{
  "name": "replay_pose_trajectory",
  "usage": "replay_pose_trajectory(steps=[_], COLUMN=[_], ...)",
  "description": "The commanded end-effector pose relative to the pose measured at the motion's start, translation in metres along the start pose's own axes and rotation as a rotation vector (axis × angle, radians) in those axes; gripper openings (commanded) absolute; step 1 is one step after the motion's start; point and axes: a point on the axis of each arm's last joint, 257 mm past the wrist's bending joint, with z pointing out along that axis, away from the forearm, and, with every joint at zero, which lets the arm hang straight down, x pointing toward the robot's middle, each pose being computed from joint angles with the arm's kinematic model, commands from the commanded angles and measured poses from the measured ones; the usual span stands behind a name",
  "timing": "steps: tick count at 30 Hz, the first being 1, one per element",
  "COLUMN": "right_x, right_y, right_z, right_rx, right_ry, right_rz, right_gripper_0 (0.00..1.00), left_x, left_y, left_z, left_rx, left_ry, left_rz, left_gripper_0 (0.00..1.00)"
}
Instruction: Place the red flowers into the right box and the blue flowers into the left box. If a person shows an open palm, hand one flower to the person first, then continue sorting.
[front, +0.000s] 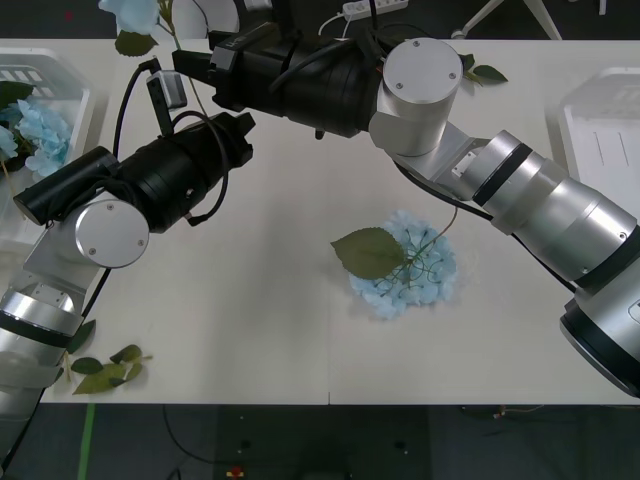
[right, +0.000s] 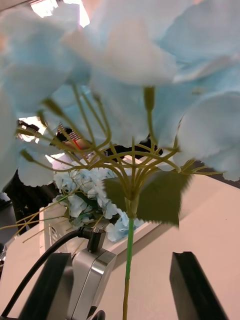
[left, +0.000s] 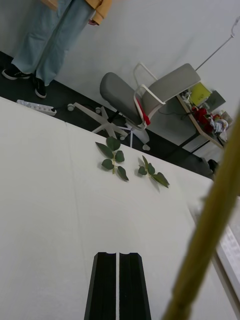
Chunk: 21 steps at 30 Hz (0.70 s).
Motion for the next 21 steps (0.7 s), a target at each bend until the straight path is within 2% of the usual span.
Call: replay_pose_trajectory(steps=[1, 8, 12, 16, 19, 21], right_x=[-0.038, -0.044, -0.047, -0.044, -0.04, -0.033], right_y=[0.022, 0.02, 0.012, -0.005, -0.01, -0.018], right_z=[0.009, -0.005, -0.02, -0.044, -0.055, -0.079], right_rx=[-0.047, -0.084, -0.084, -0.054, -0.044, -0.011], right_ry=[-0.038, -0.017, 0.009, 0.084, 0.132, 0.255], right_rz=[-0.096, -0.072, -0.007, 0.041, 0.072, 0.2], right_gripper_0=[0.84, 0.85, 0.85, 0.85, 0.85, 0.85], left_x=[-0.024, -0.081, -0.119, -0.164, -0.176, -0.198], left_y=[-0.006, 0.062, 0.107, 0.145, 0.163, 0.202], left_z=[0.005, -0.03, -0.063, -0.107, -0.124, -0.16], left_rx=[0.011, -0.099, -0.189, -0.27, -0.313, -0.415], left_ry=[-0.04, -0.051, 0.043, 0.153, 0.181, 0.203], left_rz=[-0.004, 0.07, 0.089, -0.021, -0.051, -0.09], left_gripper_0=[0.0, 0.0, 0.0, 0.0, 0.0, 0.0])
